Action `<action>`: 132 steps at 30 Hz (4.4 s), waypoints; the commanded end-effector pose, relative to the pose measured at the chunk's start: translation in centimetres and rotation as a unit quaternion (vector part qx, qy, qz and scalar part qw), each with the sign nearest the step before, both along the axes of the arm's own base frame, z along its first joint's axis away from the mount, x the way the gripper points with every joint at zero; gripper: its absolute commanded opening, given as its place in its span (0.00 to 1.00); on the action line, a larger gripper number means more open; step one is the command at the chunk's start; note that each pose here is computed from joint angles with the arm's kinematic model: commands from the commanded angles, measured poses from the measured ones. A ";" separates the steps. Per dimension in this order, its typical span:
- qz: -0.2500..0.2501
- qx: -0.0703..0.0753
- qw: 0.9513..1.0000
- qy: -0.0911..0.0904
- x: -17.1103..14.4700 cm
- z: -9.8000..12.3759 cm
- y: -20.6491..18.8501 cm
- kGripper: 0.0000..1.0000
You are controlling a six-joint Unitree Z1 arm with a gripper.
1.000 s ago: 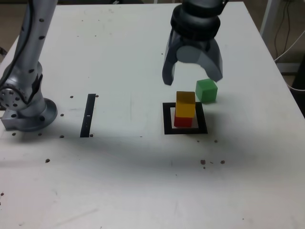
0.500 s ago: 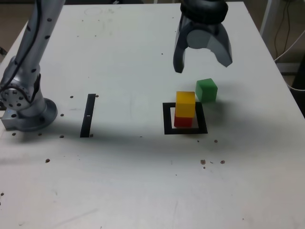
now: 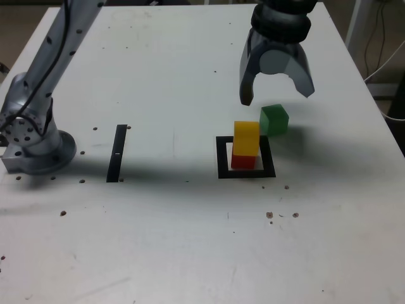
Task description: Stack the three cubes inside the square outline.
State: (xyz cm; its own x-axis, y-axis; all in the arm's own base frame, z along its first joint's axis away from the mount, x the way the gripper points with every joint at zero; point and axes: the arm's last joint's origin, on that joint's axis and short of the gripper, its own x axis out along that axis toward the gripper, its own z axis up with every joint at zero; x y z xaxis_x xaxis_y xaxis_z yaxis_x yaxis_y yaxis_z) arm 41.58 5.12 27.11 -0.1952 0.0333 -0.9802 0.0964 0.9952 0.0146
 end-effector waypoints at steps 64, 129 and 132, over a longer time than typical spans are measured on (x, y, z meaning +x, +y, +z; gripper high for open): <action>0.042 -0.051 0.997 0.048 2.5 -6.3 2.9 0.43; -0.007 -0.023 1.000 0.005 -3.6 4.0 -0.7 0.33; -0.009 -0.025 1.000 0.003 -3.9 4.3 -1.7 0.33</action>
State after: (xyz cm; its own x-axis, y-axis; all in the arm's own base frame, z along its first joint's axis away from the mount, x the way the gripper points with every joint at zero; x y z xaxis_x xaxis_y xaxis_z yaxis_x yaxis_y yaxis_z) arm 38.17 3.84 31.03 -0.1933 -0.0081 -0.9811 0.1150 0.9929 -0.0308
